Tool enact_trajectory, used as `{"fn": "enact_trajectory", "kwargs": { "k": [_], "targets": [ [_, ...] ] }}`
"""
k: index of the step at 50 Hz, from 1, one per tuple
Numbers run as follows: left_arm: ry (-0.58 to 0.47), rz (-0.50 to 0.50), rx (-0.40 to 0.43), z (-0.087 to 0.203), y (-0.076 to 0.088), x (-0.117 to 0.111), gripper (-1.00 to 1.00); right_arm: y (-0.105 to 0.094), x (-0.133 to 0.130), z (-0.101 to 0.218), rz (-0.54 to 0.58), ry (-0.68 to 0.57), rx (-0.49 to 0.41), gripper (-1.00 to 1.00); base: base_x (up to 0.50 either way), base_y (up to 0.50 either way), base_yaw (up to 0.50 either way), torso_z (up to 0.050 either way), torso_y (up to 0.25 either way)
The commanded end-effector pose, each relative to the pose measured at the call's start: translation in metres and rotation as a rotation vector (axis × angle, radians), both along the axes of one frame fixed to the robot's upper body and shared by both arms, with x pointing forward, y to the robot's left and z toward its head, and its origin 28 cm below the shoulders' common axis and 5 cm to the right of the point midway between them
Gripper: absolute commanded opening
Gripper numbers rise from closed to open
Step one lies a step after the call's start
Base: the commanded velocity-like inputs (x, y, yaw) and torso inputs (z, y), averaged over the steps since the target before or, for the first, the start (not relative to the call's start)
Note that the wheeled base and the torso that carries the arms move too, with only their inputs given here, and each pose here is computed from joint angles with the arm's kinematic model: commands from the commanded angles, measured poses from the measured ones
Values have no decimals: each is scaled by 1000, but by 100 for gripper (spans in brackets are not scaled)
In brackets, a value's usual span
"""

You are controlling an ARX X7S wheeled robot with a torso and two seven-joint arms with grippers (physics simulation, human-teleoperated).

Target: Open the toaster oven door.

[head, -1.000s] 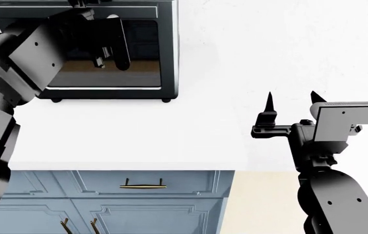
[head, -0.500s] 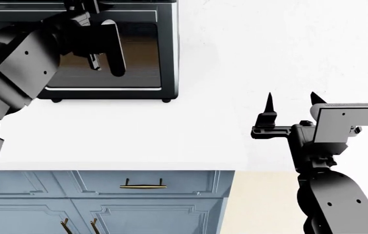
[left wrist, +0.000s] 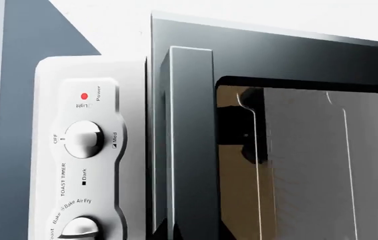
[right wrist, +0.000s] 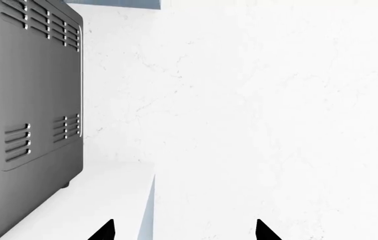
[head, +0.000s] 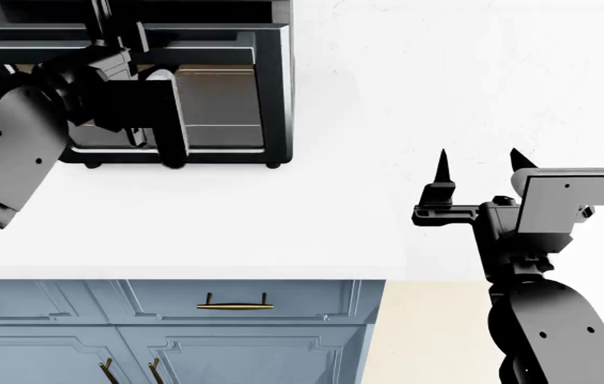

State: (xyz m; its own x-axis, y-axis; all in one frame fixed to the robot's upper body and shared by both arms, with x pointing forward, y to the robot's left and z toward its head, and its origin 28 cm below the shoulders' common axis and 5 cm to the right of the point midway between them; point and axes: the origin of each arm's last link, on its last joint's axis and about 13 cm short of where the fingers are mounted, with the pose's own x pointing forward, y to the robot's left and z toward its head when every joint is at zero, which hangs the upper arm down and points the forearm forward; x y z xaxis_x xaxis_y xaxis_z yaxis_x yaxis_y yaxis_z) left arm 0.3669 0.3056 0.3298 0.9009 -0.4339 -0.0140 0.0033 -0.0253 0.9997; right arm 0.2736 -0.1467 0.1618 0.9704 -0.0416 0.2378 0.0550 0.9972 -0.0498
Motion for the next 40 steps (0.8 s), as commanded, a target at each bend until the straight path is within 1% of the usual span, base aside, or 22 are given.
{"fn": "enact_trajectory", "kwargs": {
  "k": [1, 11, 40],
  "targets": [
    [170, -78, 47, -30, -12, -24, -100, 1, -1, 2, 5, -8, 4, 100, 0, 0, 0, 0, 0],
    [231, -74, 62, -39, -11, -41, -100, 1, -2, 0, 8, -11, 11, 100, 0, 0, -2, 0, 0],
    [374, -67, 89, -65, -10, -81, -100, 2, -3, -1, 18, -19, 30, 100, 0, -1, -3, 0, 0]
  ]
}}
